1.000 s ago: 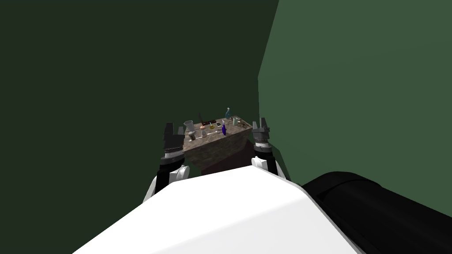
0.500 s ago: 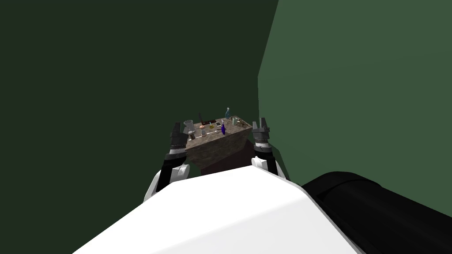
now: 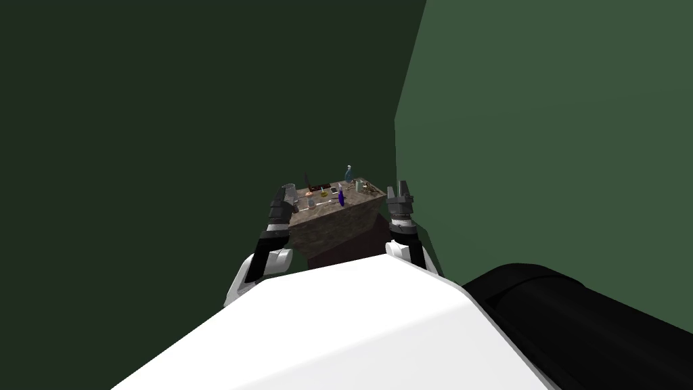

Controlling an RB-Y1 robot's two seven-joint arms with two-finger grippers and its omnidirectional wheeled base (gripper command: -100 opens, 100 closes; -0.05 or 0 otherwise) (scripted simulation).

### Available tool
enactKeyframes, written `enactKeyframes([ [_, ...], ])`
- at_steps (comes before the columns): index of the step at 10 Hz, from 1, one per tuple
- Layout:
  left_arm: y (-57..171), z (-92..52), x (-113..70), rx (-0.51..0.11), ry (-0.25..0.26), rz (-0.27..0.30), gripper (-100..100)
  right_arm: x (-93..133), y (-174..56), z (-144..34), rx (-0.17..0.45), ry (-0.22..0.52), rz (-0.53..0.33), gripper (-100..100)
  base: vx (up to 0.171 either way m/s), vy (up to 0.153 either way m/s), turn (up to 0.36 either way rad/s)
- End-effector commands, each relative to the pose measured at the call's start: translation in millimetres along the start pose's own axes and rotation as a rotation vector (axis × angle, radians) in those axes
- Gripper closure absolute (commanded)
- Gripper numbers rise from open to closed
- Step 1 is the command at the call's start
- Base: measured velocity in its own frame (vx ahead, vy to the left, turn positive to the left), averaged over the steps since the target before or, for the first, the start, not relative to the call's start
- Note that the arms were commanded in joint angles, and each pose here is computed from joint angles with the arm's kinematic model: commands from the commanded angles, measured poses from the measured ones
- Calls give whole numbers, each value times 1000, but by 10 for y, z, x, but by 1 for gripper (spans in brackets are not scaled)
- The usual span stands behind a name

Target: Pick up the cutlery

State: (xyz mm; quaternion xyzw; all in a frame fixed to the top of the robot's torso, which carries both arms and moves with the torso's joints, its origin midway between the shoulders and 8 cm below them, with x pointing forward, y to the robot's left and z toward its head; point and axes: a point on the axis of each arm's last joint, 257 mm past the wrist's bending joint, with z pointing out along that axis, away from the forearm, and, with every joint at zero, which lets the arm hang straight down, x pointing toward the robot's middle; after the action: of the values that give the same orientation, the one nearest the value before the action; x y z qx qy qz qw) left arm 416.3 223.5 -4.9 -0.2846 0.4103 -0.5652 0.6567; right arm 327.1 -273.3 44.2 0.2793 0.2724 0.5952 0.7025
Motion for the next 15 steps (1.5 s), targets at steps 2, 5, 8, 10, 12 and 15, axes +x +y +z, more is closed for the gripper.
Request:
enactKeyframes([
  [2, 167, 76, 41, -54, 13, -11, -100, 0, 0, 0, 0, 0, 0, 0, -8, -19, 8],
  [5, 373, 119, 74, -127, 21, -20, -100, 0, 0, 0, 0, 0, 0, 0, -6, -18, 1],
  [8, 563, 155, 100, -193, 27, -28, -100, 0, 0, 0, 0, 0, 0, 0, -1, 1, 3],
  [10, 728, 188, 120, -250, 30, -36, -100, 0, 0, 0, 0, 0, 0, 0, 5, -6, -17],
  [12, 885, 218, 133, -305, 31, -42, -100, 0, 0, 0, 0, 0, 0, 0, 9, -11, -33],
  [15, 1076, 229, 136, -375, 29, -47, -100, 0, 0, 0, 0, 0, 0, 0, 5, -6, -17],
])
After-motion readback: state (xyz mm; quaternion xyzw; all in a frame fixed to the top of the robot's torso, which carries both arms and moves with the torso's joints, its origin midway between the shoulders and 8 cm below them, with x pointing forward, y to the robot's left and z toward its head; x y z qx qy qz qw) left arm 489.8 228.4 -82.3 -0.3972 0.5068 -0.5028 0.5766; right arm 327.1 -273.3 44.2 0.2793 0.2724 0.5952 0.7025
